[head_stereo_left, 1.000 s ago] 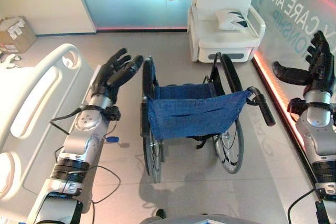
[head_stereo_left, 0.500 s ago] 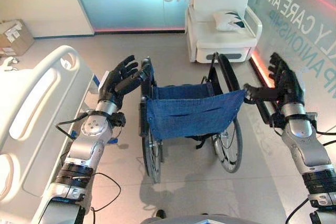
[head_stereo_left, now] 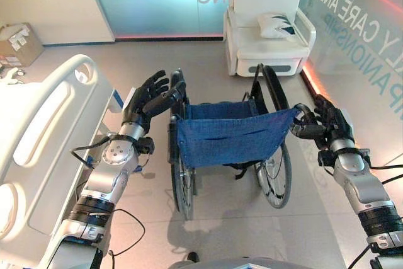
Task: Push the wheelchair next to the bed
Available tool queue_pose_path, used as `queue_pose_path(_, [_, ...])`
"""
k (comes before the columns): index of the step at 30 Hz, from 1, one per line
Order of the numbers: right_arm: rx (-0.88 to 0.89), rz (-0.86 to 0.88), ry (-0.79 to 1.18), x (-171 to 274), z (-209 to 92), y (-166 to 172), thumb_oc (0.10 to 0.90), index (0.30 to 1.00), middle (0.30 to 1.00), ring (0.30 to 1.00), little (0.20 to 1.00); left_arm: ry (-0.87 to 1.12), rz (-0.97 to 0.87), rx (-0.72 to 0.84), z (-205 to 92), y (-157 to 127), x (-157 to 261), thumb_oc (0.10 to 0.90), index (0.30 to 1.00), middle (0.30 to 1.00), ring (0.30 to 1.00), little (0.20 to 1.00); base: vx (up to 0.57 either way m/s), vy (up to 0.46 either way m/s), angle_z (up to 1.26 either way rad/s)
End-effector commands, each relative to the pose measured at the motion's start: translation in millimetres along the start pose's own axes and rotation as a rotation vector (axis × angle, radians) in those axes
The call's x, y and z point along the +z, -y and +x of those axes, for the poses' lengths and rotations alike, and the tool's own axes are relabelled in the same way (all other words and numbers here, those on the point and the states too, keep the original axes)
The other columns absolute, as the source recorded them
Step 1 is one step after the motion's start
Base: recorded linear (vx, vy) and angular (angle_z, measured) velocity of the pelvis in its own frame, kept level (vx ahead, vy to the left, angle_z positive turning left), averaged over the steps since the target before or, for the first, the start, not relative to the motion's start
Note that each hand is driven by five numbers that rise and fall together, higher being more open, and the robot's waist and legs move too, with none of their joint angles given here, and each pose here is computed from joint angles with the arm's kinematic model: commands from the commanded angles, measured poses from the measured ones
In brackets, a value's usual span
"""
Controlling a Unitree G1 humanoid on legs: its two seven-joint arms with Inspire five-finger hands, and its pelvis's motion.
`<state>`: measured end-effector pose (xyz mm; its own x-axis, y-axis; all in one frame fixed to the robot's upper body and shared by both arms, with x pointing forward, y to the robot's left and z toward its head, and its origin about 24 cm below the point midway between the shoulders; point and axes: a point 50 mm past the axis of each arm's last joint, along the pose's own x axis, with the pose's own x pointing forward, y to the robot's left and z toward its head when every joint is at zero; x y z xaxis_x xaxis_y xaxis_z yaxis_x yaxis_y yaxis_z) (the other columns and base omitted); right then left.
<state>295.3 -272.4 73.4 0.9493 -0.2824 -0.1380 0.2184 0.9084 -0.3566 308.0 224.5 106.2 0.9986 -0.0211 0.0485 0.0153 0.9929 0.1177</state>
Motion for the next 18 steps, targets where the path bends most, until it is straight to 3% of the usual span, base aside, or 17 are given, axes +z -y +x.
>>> queue_pose_path(1, [-0.07,0.056,0.158,42.8,14.6,1.5,0.8,0.9,0.9,0.9,0.9,0.232,0.043,-0.012,14.1,2.0,44.6,0.8,0.9,0.9,0.9,0.9,0.01,-0.003,0.04])
queue_pose_path(18, [0.085,0.221,-0.006,34.5,31.2,-14.1,0.8,0.9,0.9,0.9,0.9,0.222,0.049,-0.042,19.6,6.4,46.8,0.8,0.9,0.9,0.9,0.9,0.0,-0.002,0.01])
